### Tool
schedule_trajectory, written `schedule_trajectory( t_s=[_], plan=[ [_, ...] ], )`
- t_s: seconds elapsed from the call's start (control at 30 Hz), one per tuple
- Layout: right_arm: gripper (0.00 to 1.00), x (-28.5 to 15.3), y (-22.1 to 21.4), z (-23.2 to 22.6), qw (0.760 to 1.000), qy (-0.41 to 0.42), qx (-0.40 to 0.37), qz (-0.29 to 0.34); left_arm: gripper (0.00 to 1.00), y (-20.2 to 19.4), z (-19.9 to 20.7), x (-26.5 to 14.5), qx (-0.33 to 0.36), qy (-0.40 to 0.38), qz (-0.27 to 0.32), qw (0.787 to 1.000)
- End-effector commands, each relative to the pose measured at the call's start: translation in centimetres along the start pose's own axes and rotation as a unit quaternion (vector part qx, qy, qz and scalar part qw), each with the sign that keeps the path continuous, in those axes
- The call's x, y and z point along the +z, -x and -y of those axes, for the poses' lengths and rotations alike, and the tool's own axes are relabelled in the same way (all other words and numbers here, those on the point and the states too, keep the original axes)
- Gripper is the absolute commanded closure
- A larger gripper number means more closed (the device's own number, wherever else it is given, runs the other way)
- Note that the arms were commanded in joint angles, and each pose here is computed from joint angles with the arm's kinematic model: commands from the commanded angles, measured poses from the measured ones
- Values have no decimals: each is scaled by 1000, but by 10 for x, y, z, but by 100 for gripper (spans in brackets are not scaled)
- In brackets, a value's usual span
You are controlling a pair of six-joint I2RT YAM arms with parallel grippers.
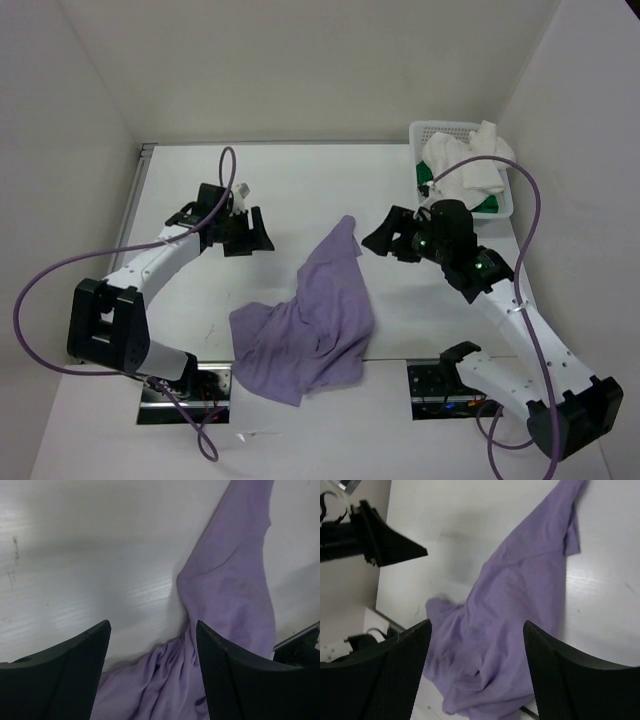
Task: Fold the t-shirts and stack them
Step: Move the crumpled T-shirt to the center of the board, then flatten out the crumpled T-shirt at the center of the board.
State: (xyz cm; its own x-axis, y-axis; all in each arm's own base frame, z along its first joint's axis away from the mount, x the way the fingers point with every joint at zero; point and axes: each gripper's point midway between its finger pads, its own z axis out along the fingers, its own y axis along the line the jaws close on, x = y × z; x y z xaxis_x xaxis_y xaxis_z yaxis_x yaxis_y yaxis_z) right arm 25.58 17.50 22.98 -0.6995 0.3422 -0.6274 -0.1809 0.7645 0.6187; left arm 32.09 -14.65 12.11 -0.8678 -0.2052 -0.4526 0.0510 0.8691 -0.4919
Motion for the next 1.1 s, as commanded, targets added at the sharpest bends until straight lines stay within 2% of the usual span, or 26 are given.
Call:
schedule_trajectory(
  t_s=[0.0,0.07,0.1,0.13,0.17,0.2,0.23,0.27,0.3,0.33,0.37,0.4,0.43,0.53,0.57,0.67,0.87,1.07],
  plan=[
    [21,6,-47,1,997,2,-26,-75,23,-30,-10,10,13,10,-41,999],
    [27,12,-57,-10,995,8,-38,-90,20,-56,-7,9,13,-1,-83,996],
    [43,15,-58,-18,994,12,-48,-95,20,-55,-3,-1,17,-6,-73,997],
    [50,24,-79,-27,989,13,-68,-128,23,-57,6,-9,24,-17,-72,997],
    [58,31,-84,-33,988,13,-80,-134,29,-60,4,-16,31,-14,-65,997],
    [72,39,-83,-41,988,7,-94,-125,42,-61,18,-25,49,-28,-58,997],
    [77,55,-99,-39,983,-7,-105,-149,48,-66,19,-28,57,-22,-70,996],
    [80,60,-111,-63,979,16,-127,-158,53,-70,25,-29,65,-26,-76,995],
    [80,67,-118,-68,978,9,-136,-160,58,-84,30,-25,76,-27,-101,992],
    [80,79,-133,-68,973,-1,-149,-174,67,-84,34,-26,69,-22,-102,992],
    [76,81,-147,-79,972,5,-154,-180,69,-86,34,-27,61,-19,-107,992],
    [72,87,-149,-83,973,7,-152,-174,69,-90,30,-26,48,-10,-110,993],
    [64,93,-145,-83,977,0,-147,-157,69,-91,31,-29,36,-11,-106,994],
    [50,107,-153,-84,980,3,-131,-149,56,-98,37,-35,-19,-24,-93,995],
    [44,118,-162,-78,978,-14,-139,-157,55,-97,36,-36,-29,-20,-84,996],
    [45,134,-170,-73,980,-44,-139,-134,41,-100,40,-38,-64,-32,-73,995],
    [48,151,-182,-62,982,-62,-119,-131,40,-113,37,-36,-89,-38,-86,992],
    [50,159,-189,-43,980,-94,-124,-128,34,-129,31,-35,-93,-41,-100,990]
  ],
)
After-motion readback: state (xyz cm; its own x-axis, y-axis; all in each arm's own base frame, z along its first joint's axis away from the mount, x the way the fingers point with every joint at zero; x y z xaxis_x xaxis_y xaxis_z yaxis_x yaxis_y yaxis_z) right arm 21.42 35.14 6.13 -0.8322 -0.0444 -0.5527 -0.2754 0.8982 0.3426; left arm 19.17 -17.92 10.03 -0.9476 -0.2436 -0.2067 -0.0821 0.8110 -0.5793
